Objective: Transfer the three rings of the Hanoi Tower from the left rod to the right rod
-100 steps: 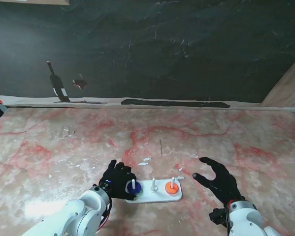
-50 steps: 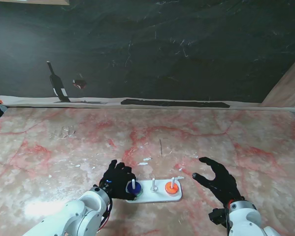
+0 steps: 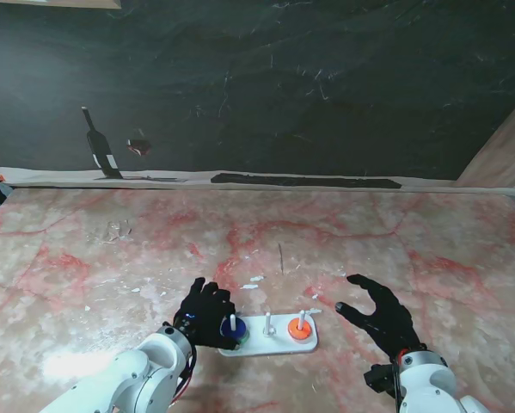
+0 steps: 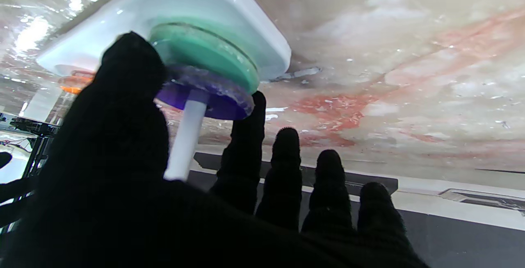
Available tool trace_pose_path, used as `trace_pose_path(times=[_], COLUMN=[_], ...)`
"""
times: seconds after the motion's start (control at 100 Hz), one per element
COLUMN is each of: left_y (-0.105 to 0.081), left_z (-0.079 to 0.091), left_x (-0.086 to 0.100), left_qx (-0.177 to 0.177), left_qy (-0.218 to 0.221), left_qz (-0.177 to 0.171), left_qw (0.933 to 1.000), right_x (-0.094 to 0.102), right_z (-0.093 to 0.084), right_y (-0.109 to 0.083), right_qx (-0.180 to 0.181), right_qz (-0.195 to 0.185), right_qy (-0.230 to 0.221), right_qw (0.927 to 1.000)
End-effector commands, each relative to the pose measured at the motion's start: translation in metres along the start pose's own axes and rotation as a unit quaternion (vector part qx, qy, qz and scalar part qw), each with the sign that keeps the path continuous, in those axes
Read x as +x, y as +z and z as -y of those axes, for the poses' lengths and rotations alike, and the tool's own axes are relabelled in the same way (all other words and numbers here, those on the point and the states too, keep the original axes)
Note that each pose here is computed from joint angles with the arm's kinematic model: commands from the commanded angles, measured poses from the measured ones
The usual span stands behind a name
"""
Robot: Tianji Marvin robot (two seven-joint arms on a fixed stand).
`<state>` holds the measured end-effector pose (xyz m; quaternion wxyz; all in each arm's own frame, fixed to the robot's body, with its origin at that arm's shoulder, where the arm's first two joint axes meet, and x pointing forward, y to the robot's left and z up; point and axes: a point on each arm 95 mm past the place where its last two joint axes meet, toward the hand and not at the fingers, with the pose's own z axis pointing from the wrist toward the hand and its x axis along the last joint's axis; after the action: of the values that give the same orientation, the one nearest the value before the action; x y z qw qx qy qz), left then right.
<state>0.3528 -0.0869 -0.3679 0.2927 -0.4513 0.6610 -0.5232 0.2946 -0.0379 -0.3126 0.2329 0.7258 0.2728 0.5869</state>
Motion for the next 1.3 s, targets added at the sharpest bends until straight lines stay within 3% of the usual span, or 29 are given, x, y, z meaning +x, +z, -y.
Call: trace_pose_path(times=[0.0, 1.29], left_y=[-0.001, -0.02], left_z=[0.004, 0.066], left_x=[0.003, 0.021], left_qx=[0.007, 0.056], left_qy=[-0.001, 0.025], left_qz=[-0.004, -0.035], left_qw=[1.0, 0.9975], right_x=[0.0, 0.0], right_z=[0.003, 0.002], right_y=[-0.002, -0.003], right_qx=[0.004, 0.004], right_qz=[-0.002, 0.0], right_qy=[0.002, 0.007], right_qw=[1.0, 1.0])
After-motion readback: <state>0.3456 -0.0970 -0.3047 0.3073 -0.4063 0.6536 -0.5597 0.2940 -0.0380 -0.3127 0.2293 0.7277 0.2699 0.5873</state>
